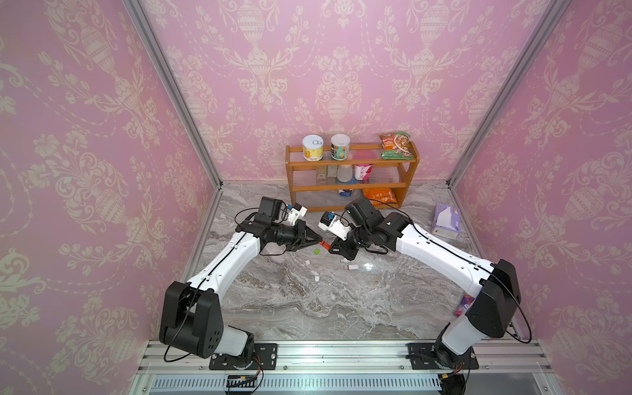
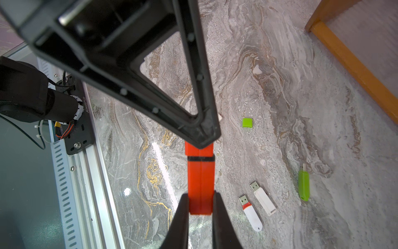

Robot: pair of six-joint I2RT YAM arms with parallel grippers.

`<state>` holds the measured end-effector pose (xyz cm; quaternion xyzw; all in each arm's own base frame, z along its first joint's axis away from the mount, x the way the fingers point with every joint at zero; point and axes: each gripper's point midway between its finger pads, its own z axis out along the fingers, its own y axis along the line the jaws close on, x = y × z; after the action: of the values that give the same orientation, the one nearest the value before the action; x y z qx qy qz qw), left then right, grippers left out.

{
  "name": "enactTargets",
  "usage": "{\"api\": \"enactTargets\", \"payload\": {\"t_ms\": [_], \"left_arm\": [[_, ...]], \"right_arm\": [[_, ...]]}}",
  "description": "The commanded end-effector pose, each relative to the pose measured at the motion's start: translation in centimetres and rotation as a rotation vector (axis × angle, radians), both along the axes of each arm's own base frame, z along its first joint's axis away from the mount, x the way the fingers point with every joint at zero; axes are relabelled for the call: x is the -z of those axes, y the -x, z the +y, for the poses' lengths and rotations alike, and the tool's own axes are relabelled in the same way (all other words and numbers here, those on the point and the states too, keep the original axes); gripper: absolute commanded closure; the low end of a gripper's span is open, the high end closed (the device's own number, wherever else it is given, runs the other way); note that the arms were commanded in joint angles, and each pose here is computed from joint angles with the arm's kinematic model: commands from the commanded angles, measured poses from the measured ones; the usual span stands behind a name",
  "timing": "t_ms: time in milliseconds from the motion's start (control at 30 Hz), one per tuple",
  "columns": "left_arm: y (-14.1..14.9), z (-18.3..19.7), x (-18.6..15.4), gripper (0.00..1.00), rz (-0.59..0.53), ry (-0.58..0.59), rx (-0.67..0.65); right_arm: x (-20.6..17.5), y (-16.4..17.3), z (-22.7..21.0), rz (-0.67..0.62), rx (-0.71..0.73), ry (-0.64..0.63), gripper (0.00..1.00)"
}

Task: Close the usb drive cover
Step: Close the cover of the USB drive.

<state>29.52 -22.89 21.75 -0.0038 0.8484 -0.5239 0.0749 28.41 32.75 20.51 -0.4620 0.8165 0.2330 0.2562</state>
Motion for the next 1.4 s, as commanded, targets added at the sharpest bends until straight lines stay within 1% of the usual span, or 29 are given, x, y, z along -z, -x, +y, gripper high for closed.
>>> {"api": "enactTargets", "payload": {"t_ms": [0,133,233,367,467,600,700,800,900,1000,1133,1233,1367], "left_arm": [[1.7,-0.9,1.2,1.00,0.032,-0.041,0.063],[1.5,-1.0,1.4,1.00,0.033,-0.052,0.053],[1.1,-1.5,0.9,1.00,0.032,-0.003,0.040],[1.0,-2.2,-0.3,1.00,0.024,0.078,0.046],[1.7,-2.0,-0.3,1.00,0.017,0.052,0.074],[2.6,-2.5,-0.2,1.00,0.012,0.037,0.121],[3.5,-3.6,-0.3,1.00,0.004,0.032,0.173],[5.1,-4.8,0.0,1.00,0.003,0.017,0.249],[6.5,-5.5,0.7,1.00,0.021,-0.013,0.310],[7.3,-6.3,0.9,1.00,0.027,-0.009,0.344],[8.5,-6.7,1.4,1.00,0.040,-0.019,0.397],[9.2,-6.8,2.3,1.00,0.062,-0.042,0.422],[9.5,-7.4,3.0,1.00,0.080,-0.048,0.438]], "right_arm": [[-3.6,-3.0,1.4,-0.096,0.058,-0.081,1.00],[-4.5,-3.9,2.1,-0.103,0.073,-0.105,1.00],[-5.2,-4.7,2.3,-0.138,0.107,-0.139,1.00],[-6.1,-5.8,2.0,-0.222,0.163,-0.187,1.00],[-6.5,-6.0,1.8,-0.270,0.166,-0.210,1.00],[-7.2,-5.8,1.9,-0.295,0.139,-0.253,1.00],[-7.9,-5.2,2.4,-0.314,0.076,-0.283,1.00],[-8.5,-4.4,2.8,-0.348,-0.003,-0.305,1.00],[-8.5,-4.2,2.6,-0.359,-0.031,-0.291,1.00],[-8.5,-3.7,2.5,-0.369,-0.068,-0.284,1.00],[-8.6,-3.5,2.0,-0.411,-0.070,-0.275,1.00],[-8.6,-3.6,1.4,-0.427,-0.051,-0.261,1.00],[-9.3,-4.2,0.9,-0.468,-0.002,-0.279,1.00]]}}
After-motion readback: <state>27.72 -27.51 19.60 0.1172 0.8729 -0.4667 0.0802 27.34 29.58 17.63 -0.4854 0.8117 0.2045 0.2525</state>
